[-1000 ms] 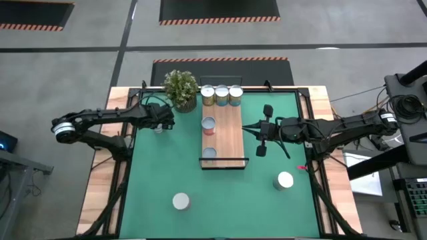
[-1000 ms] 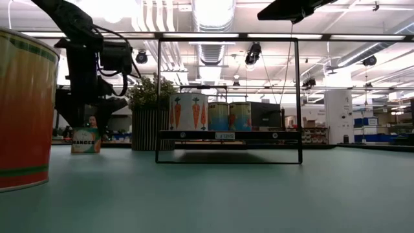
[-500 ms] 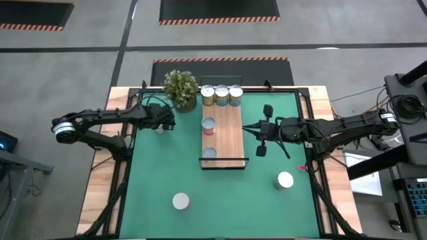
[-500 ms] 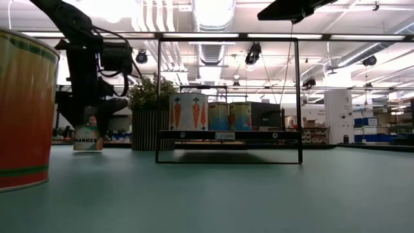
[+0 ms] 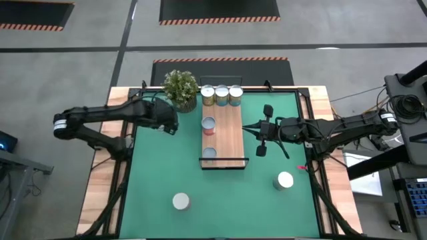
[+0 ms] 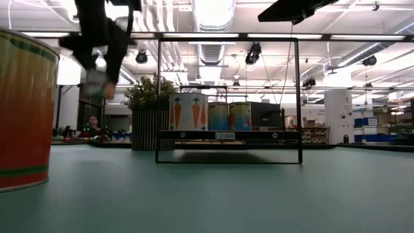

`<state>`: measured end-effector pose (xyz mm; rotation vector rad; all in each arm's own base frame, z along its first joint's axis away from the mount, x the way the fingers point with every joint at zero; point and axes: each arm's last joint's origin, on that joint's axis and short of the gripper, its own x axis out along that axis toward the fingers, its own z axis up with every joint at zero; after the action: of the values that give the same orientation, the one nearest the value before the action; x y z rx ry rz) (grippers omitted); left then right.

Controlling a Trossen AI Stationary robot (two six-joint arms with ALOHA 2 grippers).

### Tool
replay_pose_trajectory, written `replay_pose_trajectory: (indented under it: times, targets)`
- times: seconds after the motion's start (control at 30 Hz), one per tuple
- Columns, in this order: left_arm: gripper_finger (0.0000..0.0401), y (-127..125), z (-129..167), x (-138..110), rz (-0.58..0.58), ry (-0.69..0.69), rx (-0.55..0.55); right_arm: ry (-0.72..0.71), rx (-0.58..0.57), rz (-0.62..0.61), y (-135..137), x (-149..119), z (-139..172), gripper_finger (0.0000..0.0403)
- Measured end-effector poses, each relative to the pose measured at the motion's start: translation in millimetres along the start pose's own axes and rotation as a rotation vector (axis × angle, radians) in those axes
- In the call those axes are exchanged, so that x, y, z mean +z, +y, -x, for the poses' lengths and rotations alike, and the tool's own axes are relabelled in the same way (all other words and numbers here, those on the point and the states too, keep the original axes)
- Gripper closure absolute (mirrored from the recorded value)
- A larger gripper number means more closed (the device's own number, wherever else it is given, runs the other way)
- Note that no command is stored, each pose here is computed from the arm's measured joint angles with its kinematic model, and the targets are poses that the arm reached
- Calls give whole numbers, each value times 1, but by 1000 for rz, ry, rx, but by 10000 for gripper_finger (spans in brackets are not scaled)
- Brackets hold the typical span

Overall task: Pick and place cans onto a shelf
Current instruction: Put the canned oranges on the shelf

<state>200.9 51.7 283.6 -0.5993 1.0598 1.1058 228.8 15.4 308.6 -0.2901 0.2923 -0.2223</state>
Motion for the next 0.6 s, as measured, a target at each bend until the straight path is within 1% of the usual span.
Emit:
replay_pose_trajectory:
  times: [0.1,0.2,0.33,0.47,0.6]
  targets:
    - [118,-13,37,3,-58,-75,-130,0,0,0,0,0,0,390]
    - [118,-30,67,4,-125,-182,-243,-1,0,0,0,0,0,390]
    - [118,-59,96,9,-240,-284,-326,-4,-1,-2,0,0,0,390]
    - [118,-96,110,15,-442,-339,-351,-4,-1,-7,0,0,0,390]
    - [117,-131,112,20,-704,-338,-372,5,1,-6,0,0,0,390]
